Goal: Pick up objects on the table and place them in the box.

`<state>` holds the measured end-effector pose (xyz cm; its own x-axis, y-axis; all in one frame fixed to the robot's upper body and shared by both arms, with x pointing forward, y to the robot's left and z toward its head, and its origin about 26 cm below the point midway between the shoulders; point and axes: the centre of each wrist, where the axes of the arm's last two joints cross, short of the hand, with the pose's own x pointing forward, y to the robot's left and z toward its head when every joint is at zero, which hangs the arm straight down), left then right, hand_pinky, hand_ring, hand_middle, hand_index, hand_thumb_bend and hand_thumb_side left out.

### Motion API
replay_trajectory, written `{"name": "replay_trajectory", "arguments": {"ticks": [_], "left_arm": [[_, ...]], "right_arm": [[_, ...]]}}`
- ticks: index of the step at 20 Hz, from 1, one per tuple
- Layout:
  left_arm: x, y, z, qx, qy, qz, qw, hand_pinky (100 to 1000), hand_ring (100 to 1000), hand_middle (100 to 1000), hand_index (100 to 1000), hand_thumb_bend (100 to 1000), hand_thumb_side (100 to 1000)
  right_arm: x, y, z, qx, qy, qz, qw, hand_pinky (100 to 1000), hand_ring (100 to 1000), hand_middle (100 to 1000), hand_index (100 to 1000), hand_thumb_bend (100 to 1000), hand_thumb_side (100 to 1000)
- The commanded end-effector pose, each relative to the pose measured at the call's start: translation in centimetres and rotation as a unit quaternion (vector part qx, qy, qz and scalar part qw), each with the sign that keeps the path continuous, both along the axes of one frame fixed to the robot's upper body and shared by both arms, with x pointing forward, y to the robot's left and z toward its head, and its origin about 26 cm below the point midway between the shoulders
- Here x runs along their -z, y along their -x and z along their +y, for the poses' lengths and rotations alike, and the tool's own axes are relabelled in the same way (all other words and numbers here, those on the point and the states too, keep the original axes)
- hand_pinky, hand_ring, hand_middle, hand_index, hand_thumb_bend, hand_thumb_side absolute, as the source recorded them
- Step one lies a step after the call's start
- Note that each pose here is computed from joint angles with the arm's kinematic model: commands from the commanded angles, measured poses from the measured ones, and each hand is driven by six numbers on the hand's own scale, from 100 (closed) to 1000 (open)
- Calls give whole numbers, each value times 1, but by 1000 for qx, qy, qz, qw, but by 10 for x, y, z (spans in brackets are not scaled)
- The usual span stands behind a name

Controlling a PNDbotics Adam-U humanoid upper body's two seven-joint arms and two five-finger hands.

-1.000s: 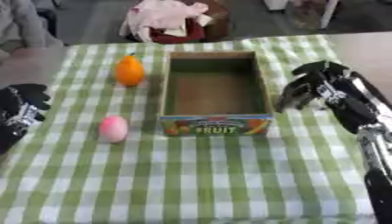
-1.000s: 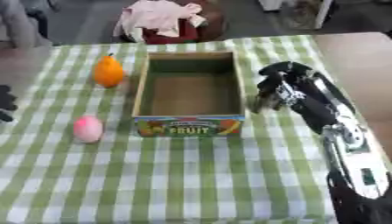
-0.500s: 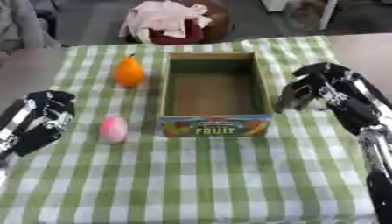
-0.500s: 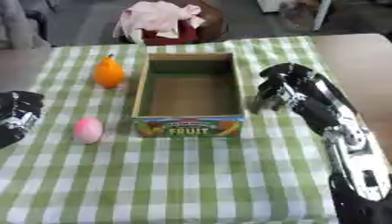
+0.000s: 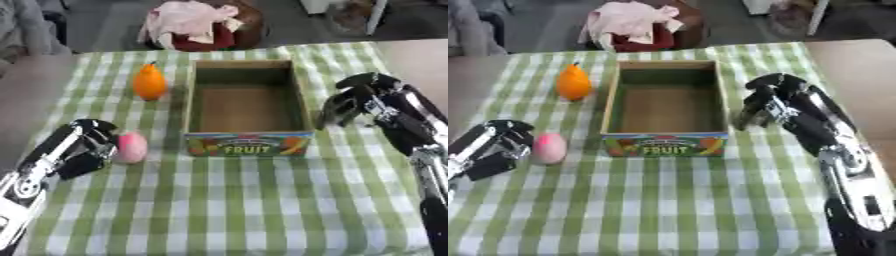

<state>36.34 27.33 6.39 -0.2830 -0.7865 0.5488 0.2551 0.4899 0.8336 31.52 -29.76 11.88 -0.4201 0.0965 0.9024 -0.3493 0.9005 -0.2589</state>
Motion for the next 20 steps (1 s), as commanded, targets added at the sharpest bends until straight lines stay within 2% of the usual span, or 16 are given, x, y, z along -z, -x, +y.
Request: {"name": "replay_trajectory", "arguments": {"ticks": [1, 6, 10, 15, 16, 18, 20], "left_arm": [[-2, -7, -3, -2, -22, -27, 999, 635, 675, 654, 804, 146, 569], [3, -11, -11, 11, -55, -40, 998, 643, 679, 657, 808, 203, 560], [6, -14, -14, 22, -72, -45, 996, 646, 679, 656, 810, 278, 600], [6, -14, -16, 33, -78, -46, 995, 647, 678, 656, 811, 297, 604], [6, -14, -16, 38, -83, -45, 995, 655, 680, 657, 815, 315, 585], [5, -13, -16, 48, -98, -42, 993, 661, 678, 652, 813, 292, 535], [3, -13, -16, 56, -111, -42, 991, 657, 657, 630, 805, 235, 417]], "right_arm": [[-7, -1, -1, -5, 4, -12, 1000, 579, 642, 678, 699, 214, 461], [-7, -1, 0, -5, 4, -12, 1000, 579, 642, 677, 699, 214, 462], [-7, -1, -1, -5, 5, -11, 1000, 579, 642, 677, 699, 214, 462], [-6, -1, 0, -5, 5, -9, 1000, 579, 642, 677, 699, 214, 463], [-6, -1, 0, -5, 5, -9, 1000, 579, 642, 677, 699, 215, 463], [-6, -1, -1, -5, 6, -9, 1000, 579, 641, 677, 699, 215, 463], [-6, -1, -1, -5, 6, -8, 1000, 579, 641, 677, 699, 215, 464]]}}
